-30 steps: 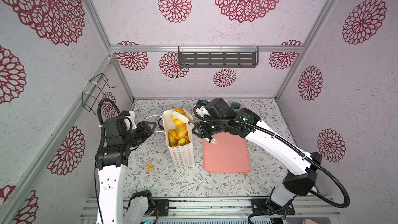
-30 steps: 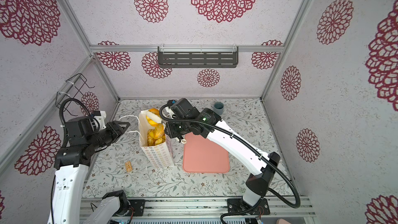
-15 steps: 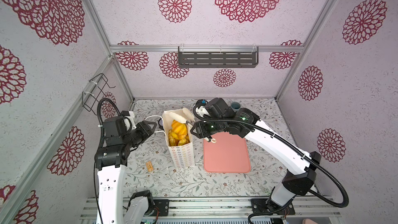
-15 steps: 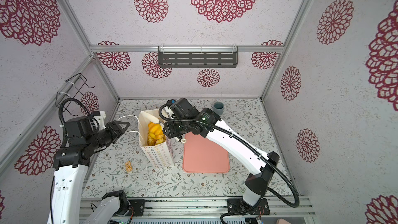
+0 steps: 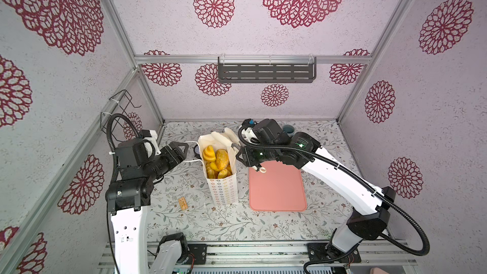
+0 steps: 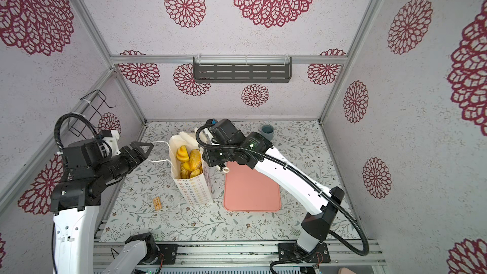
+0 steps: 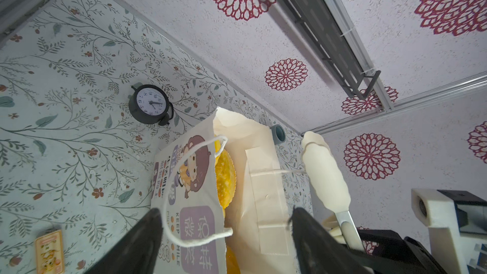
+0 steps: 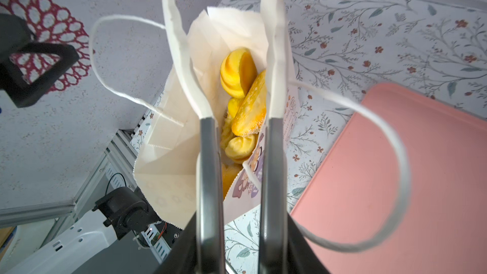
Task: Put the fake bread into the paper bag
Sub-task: 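Set the tongs down beside the tray while the left gripper releases the bag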
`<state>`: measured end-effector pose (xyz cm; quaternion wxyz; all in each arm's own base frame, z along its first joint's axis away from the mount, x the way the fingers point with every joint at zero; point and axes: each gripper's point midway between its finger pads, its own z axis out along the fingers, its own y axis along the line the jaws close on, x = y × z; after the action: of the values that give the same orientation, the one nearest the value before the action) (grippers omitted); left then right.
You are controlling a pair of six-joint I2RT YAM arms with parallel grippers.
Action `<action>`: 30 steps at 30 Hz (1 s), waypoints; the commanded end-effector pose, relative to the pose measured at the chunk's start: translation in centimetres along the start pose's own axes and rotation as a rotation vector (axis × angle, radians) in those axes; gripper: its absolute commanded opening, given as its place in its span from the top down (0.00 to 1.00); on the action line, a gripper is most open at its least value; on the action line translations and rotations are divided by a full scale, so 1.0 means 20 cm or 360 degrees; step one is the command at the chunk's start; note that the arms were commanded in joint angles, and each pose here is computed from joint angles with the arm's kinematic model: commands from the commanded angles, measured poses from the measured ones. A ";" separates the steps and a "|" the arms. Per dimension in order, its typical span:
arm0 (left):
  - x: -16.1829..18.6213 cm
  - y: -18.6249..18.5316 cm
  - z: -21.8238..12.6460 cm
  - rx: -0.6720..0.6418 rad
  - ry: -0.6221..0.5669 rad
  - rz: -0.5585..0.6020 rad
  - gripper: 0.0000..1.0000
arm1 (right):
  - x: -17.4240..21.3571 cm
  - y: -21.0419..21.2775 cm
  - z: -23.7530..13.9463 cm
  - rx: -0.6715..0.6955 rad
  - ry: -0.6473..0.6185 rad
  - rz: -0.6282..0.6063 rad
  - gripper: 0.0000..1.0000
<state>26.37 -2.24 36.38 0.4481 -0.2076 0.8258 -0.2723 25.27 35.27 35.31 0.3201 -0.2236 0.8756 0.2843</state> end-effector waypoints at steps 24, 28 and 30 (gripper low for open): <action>-0.09 0.62 0.14 -0.0496 -0.0450 -0.0363 0.03 | 0.84 -2.01 -0.33 0.1295 0.0054 0.0937 0.60; -0.06 0.72 0.23 -0.0517 -0.0427 -0.0452 0.03 | 0.89 -2.11 -0.26 0.1328 0.0149 0.0953 0.59; -0.06 0.76 0.27 -0.0505 -0.0427 -0.0487 0.03 | 0.89 -2.14 -0.23 0.1331 0.0170 0.0927 0.58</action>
<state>28.74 7.84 23.91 0.4368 -0.4241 0.7781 -0.1547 32.50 -2.57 8.76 0.1903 0.1818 0.9645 -0.0212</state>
